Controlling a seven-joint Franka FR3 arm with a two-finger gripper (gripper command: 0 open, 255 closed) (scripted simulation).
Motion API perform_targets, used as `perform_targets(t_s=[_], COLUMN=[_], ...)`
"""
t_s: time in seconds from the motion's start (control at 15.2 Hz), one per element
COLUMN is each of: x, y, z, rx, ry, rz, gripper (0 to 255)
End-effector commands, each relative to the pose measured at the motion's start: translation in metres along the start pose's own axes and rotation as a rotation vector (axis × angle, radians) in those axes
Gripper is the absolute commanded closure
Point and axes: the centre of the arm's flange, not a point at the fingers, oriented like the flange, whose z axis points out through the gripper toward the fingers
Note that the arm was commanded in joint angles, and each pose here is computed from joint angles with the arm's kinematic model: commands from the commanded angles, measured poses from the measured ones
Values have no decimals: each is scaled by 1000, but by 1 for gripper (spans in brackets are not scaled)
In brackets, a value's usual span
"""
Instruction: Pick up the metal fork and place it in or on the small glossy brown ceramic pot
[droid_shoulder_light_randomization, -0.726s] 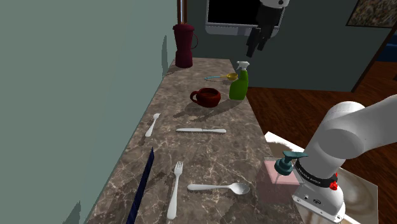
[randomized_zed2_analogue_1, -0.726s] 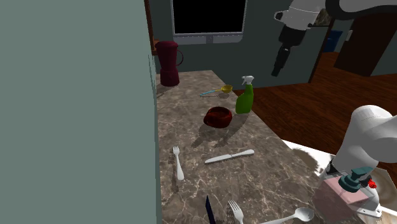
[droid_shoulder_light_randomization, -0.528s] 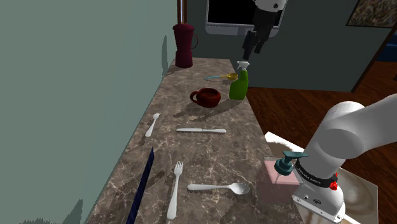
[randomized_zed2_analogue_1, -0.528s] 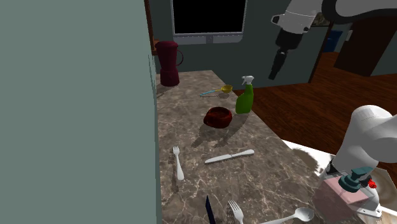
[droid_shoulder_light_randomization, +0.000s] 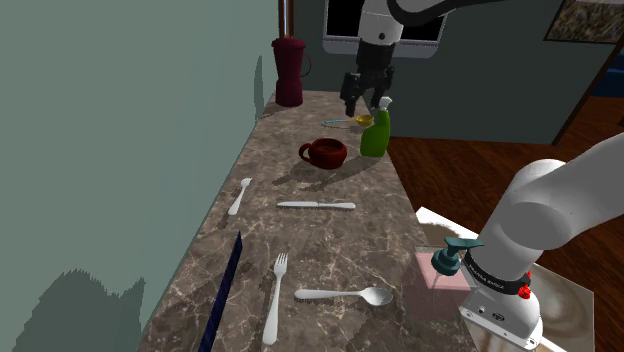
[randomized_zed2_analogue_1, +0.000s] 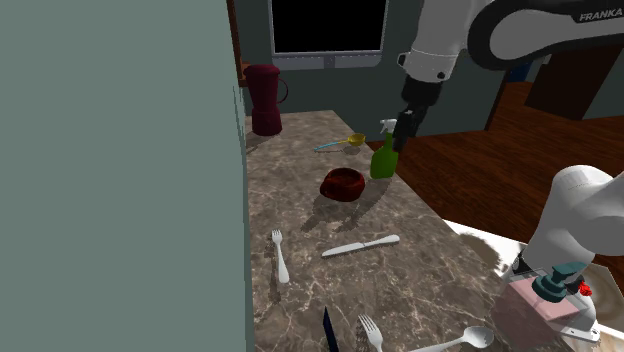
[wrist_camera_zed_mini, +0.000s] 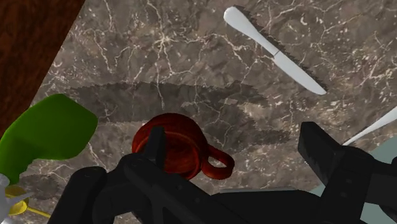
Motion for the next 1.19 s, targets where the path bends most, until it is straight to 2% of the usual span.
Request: perform_targets(t_s=[0.0,1.12], x=[8,108], y=[-19,-179], z=[17,141], rx=[6,49], ry=[-18,-166], rz=[47,406], gripper=[0,0])
